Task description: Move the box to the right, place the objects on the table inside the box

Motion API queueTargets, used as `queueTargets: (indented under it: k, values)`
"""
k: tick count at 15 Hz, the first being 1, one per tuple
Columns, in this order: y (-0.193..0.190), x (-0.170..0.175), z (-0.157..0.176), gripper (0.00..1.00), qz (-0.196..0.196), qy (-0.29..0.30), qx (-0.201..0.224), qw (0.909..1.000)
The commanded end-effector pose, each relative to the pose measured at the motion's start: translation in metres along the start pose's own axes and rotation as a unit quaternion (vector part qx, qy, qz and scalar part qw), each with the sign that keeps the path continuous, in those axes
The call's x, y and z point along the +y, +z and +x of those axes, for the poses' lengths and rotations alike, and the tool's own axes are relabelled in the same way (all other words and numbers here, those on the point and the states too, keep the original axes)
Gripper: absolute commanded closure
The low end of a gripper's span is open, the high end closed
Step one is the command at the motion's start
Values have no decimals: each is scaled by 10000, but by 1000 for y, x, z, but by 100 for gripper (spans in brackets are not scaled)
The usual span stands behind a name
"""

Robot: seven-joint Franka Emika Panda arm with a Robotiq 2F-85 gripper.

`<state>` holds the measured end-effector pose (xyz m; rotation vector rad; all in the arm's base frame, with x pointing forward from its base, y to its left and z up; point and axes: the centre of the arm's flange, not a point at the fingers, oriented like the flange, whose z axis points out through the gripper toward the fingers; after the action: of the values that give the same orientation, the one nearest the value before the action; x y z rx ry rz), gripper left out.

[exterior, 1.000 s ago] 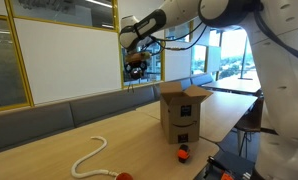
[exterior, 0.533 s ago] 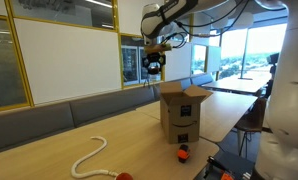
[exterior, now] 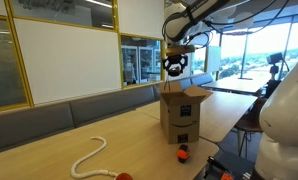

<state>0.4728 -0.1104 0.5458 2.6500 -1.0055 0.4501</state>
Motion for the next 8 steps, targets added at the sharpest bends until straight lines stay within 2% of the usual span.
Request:
queueTargets:
  k: [1,8]
  values:
    - [29,3,-5,44,66,145,81,9998]
    - [116,8,29,44,321,346,99,9988]
